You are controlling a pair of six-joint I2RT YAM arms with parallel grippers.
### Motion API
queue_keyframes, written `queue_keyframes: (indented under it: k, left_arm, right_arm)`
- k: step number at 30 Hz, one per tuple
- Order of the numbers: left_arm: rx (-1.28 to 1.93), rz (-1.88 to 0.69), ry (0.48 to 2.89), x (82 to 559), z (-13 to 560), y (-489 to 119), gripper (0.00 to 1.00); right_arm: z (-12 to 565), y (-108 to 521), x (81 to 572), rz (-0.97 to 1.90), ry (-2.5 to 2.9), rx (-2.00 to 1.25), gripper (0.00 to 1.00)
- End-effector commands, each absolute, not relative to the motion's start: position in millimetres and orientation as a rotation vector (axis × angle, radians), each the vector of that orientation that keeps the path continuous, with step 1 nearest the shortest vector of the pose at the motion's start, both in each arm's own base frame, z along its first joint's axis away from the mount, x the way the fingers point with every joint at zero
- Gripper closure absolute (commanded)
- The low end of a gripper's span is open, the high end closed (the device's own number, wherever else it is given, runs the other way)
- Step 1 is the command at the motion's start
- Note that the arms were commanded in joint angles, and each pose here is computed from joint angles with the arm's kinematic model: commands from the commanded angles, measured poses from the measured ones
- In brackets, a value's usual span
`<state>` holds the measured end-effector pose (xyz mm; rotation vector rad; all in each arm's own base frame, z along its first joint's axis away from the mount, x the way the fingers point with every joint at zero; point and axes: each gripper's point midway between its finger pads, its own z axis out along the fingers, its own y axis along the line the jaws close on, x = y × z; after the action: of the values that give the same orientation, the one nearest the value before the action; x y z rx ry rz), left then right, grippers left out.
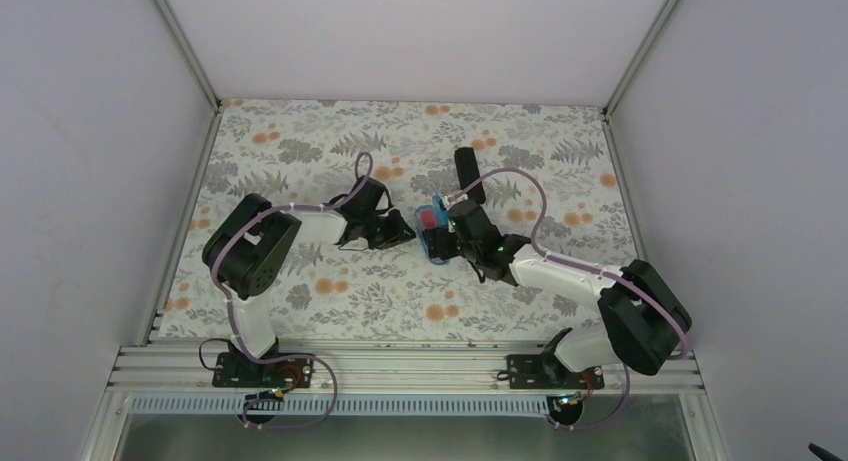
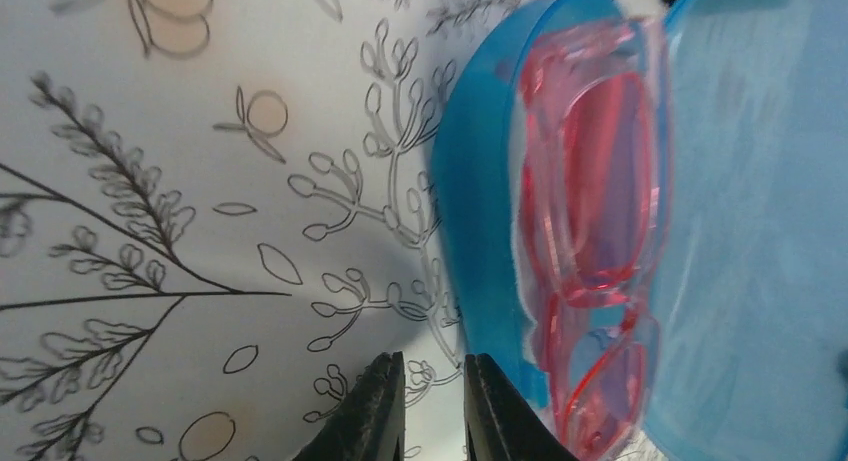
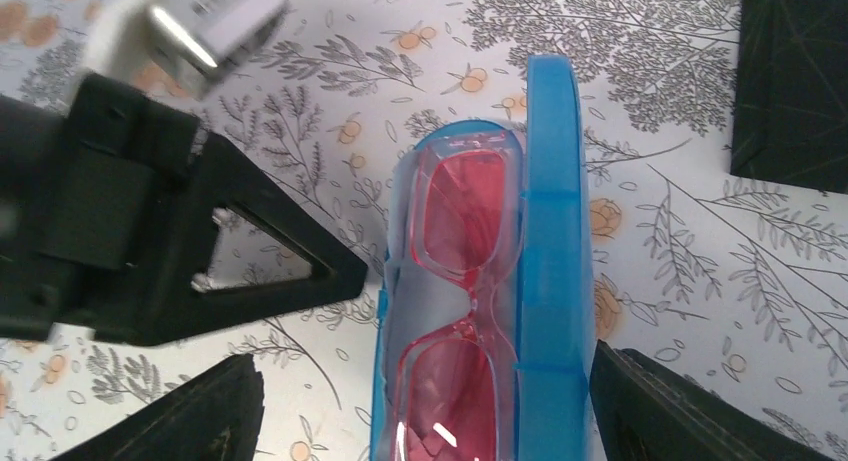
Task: Organize the sunglasses
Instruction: Place the sunglasses in the sunglasses case, then close the sunglasses case at the center of the board.
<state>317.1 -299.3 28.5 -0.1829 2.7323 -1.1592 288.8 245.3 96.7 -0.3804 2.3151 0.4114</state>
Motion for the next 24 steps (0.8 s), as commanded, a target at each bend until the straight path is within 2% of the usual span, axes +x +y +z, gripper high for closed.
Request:
queue_keyframes:
  k: [1, 17, 19, 24]
  left_arm:
    - [-0.185, -1.188, 2.782, 311.5, 19.5, -310.6, 0.84]
    - [-0.174, -1.197, 2.799, 310.1, 15.0, -319.4, 0.85]
    - [-0.172, -1.195, 2.8, 309.7, 15.2, -319.2, 0.85]
    - [-0.172, -1.193, 2.802, 309.9, 14.9, -319.2, 0.85]
  right_arm:
    - [116.3, 261.4, 292.8, 0.519, 2.275, -0.368, 0.16]
    - [96.2, 282.6, 278.9, 0.676, 2.314, -0.443, 0.19]
    - [90.7, 282.0, 280.3, 0.673, 2.33, -0.432, 0.21]
    - [69.5, 278.8, 285.1, 0.669, 2.402, -0.39, 0.33]
